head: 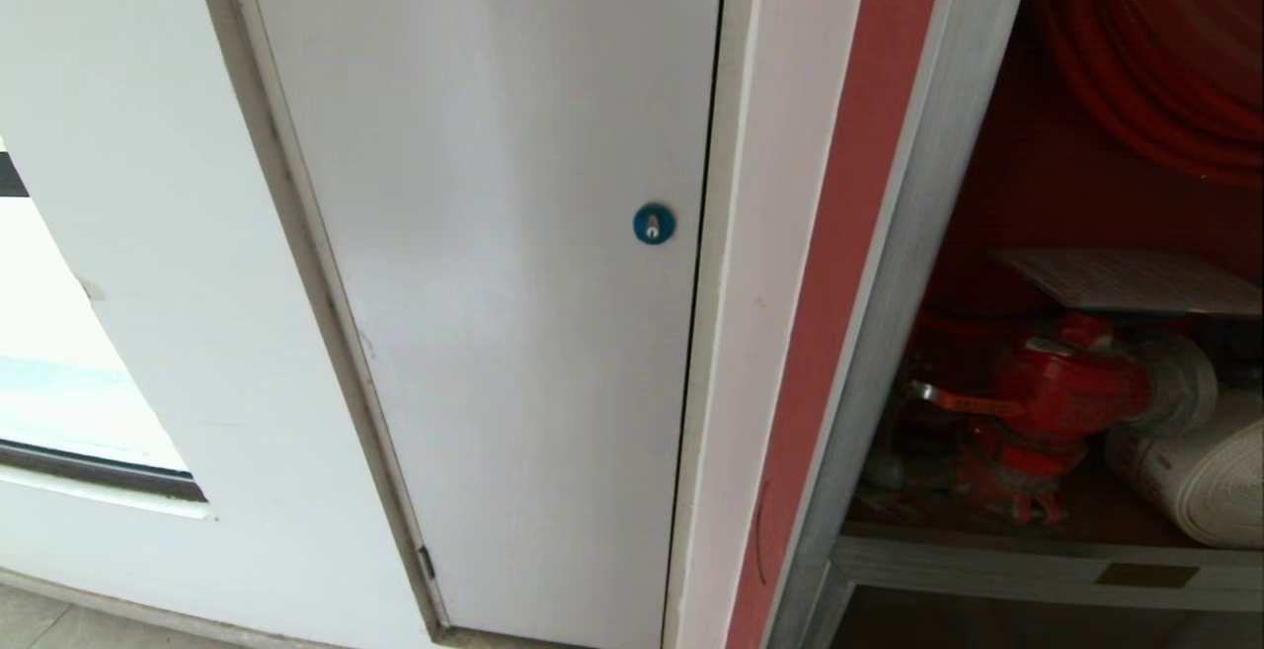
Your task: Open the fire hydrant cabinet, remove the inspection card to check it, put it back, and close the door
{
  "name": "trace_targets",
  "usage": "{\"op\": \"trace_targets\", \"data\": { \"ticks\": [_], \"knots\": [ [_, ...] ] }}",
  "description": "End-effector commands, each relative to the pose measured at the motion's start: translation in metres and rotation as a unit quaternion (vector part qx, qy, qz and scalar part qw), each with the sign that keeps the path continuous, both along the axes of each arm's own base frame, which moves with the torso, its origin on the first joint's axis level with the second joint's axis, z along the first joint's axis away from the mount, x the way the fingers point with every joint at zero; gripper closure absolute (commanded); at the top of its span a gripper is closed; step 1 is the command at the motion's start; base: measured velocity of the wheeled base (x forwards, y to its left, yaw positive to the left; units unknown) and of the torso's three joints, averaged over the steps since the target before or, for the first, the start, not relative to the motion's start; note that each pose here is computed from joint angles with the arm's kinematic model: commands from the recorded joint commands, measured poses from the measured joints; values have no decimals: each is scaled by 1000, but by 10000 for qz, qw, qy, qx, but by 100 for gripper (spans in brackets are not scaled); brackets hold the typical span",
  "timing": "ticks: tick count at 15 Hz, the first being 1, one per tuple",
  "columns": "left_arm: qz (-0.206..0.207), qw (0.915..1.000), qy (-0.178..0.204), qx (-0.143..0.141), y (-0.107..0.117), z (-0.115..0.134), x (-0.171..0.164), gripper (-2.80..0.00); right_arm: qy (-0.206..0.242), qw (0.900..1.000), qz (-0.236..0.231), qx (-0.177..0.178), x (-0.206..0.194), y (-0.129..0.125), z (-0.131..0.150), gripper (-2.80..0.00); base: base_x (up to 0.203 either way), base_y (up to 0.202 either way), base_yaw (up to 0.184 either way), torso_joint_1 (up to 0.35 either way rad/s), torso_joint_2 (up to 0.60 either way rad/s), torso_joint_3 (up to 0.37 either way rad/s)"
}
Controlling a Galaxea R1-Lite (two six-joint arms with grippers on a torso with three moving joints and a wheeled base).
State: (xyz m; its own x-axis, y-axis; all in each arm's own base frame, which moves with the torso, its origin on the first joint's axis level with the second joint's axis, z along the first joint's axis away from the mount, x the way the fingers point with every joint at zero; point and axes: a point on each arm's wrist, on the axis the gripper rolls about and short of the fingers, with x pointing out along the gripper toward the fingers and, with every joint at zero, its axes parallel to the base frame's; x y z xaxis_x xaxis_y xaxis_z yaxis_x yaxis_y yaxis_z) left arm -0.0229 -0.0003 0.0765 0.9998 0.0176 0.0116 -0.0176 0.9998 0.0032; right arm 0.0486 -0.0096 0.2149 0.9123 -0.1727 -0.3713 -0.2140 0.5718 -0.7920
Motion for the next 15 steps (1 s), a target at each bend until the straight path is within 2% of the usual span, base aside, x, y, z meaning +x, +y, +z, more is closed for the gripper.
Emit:
{"op": "trace_targets", "data": {
  "ticks": [1, 2, 4, 6, 10, 13, 15],
  "knots": [
    [4, 10000, 20, -1, 0, -1, 0, 0, -141, 9898, -297, 1386, -8, 4, -15, 0, 0, 0, 0, 0, 0, 0],
    [4, 10000, 20, -1, 0, -1, 0, 0, -214, 9832, -388, 1769, -11, 5, -18, 0, 0, 0, 0, 0, 0, 0],
    [4, 10000, 20, -1, 0, -1, 0, 0, -513, 9612, -437, 2674, -26, 8, -25, 0, 0, 0, 0, 0, 0, 0],
    [4, 10000, 20, -1, 0, -1, 0, 0, -750, 9415, -411, 3258, -43, 10, -38, 0, 0, 0, 0, 0, 0, 0],
    [12, 10000, 20, -1, 0, -1, 0, 0, -1323, 9031, -186, 4082, -75, 12, -68, 0, 0, 0, 0, 0, 0, 0],
    [6, 10000, 21, -1, 0, -1, 0, 0, -1540, 8812, 33, 4469, -87, 12, -87, 0, 0, 0, 0, 0, 0, 0],
    [4, 10000, 27, -1, 0, -1, 0, 0, -1772, 8726, 153, 4549, -93, 12, -99, 0, 0, 0, 0, 0, 0, 0]
  ]
}}
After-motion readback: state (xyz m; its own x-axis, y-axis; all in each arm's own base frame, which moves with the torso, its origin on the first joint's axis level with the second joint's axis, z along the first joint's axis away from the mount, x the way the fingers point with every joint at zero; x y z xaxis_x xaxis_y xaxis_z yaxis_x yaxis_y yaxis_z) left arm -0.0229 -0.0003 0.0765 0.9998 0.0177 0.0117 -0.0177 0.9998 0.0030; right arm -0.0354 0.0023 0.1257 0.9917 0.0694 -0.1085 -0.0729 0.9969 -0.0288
